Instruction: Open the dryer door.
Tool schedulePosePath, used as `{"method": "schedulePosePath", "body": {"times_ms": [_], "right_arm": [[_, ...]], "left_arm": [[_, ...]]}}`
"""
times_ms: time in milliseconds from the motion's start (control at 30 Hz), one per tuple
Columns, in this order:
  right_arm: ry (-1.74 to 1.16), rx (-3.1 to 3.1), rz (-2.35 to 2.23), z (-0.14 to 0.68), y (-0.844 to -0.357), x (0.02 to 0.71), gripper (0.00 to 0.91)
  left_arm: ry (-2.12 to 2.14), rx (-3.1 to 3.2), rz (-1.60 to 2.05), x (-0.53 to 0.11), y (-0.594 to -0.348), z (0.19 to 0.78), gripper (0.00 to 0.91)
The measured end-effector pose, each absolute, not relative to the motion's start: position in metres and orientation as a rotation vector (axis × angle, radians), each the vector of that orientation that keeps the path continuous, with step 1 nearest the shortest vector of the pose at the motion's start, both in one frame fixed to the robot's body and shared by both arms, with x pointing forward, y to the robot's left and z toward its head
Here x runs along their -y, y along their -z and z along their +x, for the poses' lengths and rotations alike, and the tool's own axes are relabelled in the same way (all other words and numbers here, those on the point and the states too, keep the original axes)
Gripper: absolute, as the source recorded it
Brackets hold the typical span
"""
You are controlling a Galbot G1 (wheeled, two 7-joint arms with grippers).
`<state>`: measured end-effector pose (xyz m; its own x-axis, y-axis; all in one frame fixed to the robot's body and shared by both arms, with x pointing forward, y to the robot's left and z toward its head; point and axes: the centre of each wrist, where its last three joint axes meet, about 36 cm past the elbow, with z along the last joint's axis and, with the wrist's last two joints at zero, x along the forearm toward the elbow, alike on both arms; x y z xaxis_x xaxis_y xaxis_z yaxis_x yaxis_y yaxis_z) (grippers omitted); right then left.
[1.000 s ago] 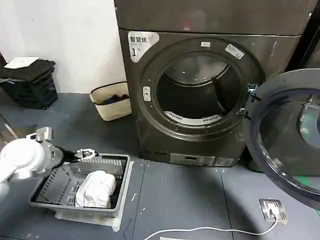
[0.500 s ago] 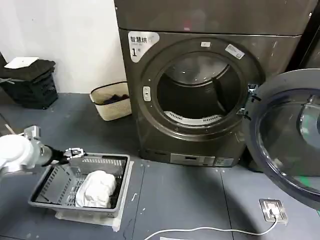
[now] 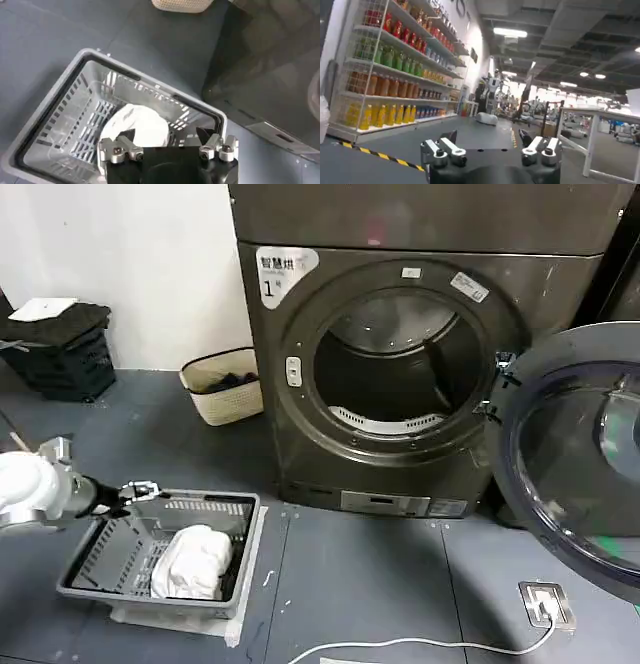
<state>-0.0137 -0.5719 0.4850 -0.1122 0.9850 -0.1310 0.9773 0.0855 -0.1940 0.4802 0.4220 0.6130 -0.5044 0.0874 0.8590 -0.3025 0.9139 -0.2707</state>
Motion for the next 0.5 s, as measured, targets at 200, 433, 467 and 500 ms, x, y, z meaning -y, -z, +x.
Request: {"method": "schedulePosePath", "body": {"times_ms": [200,433,467,500], "right_arm": [[-0.361,2.288,-2.074,-0.0150,-0.4835,0.5726,0.907],[-0.359,2.296,-2.068,-0.0137,-0.4822,0.5720,0.907],[-0.359,2.297,-2.067,-0.0137,-0.4821,0.5720,0.907],[-0.359,2.298,-2.066,-0.0136,-0.4819,0.5719,0.907]], "left_arm": [[-0.482,2.031,0.171,-0.4250,-0.6082,0.4804,0.907],[-0.489,2.015,0.175,-0.4267,-0.6063,0.4799,0.907],[-0.491,2.012,0.175,-0.4268,-0.6060,0.4798,0.907],[-0.494,2.008,0.176,-0.4270,-0.6057,0.4798,0.907]]}}
